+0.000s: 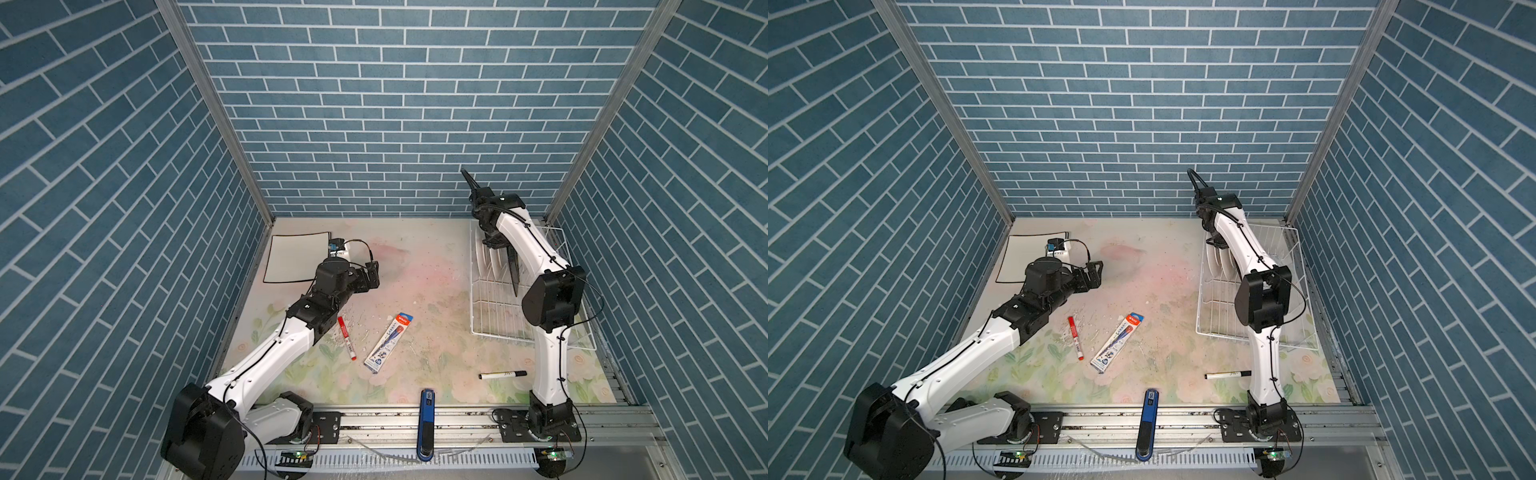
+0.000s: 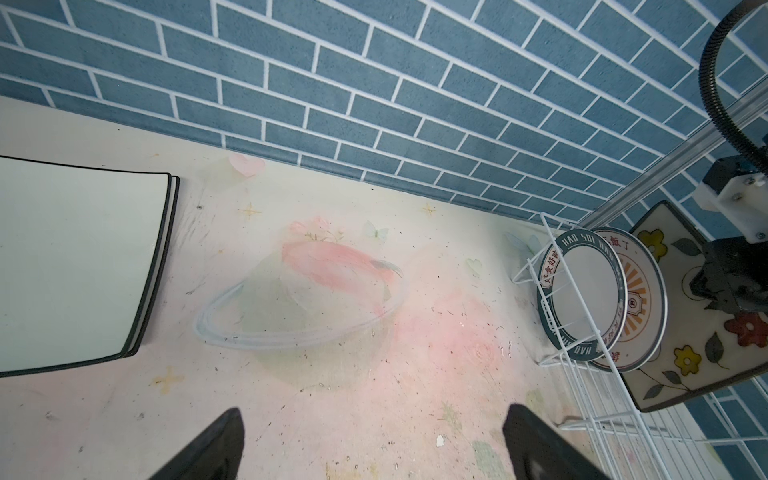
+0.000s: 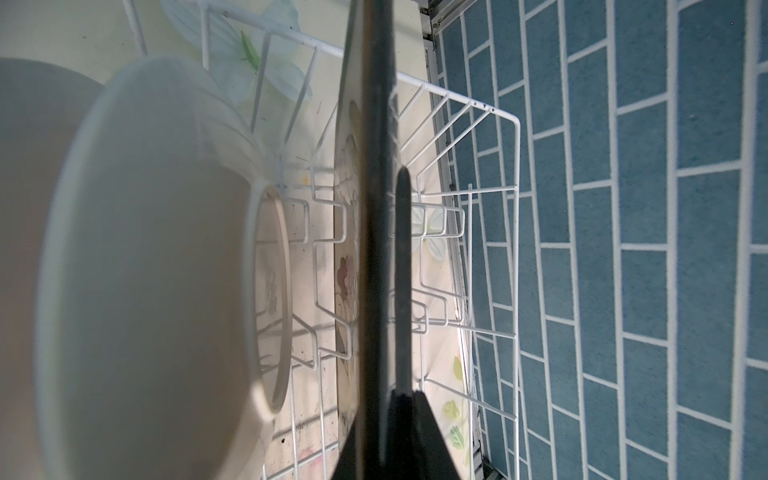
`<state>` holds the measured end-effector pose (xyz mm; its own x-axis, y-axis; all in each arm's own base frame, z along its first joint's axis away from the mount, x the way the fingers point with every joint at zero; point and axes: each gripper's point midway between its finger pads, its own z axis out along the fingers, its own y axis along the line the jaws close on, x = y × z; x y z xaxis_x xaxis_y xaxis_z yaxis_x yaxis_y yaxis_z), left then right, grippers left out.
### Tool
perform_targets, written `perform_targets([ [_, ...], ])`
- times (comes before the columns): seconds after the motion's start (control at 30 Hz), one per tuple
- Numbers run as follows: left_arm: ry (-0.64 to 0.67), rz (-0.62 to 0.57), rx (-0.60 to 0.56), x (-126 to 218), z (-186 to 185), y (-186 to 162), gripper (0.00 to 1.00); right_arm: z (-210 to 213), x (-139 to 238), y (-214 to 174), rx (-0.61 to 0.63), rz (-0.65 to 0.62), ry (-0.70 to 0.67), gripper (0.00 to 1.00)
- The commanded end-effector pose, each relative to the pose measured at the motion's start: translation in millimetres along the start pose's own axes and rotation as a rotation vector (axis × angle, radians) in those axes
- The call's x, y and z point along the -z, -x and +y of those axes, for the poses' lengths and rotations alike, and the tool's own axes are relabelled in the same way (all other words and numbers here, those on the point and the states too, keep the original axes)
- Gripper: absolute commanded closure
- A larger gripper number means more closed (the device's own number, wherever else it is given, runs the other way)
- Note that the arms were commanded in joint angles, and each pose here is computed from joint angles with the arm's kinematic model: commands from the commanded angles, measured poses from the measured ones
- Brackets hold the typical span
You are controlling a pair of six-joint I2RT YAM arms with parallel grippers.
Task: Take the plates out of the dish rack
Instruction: 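Close the right gripper on the top edge of the flowered square plate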
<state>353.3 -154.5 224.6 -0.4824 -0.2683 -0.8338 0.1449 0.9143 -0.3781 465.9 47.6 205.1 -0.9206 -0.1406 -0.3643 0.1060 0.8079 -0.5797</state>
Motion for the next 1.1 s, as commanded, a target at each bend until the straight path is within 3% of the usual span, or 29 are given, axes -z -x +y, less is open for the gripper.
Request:
perform_targets([
  [0.0,0.005,-0.007,0.0,5,0,0,0.01,-41,45,18,-0.108,-0.127,-0.048,1.0],
  [1.07,0.003,-0.012,0.006,6,0,1,0.01,-65,100,31,-0.092,-0.256,-0.092,1.0],
])
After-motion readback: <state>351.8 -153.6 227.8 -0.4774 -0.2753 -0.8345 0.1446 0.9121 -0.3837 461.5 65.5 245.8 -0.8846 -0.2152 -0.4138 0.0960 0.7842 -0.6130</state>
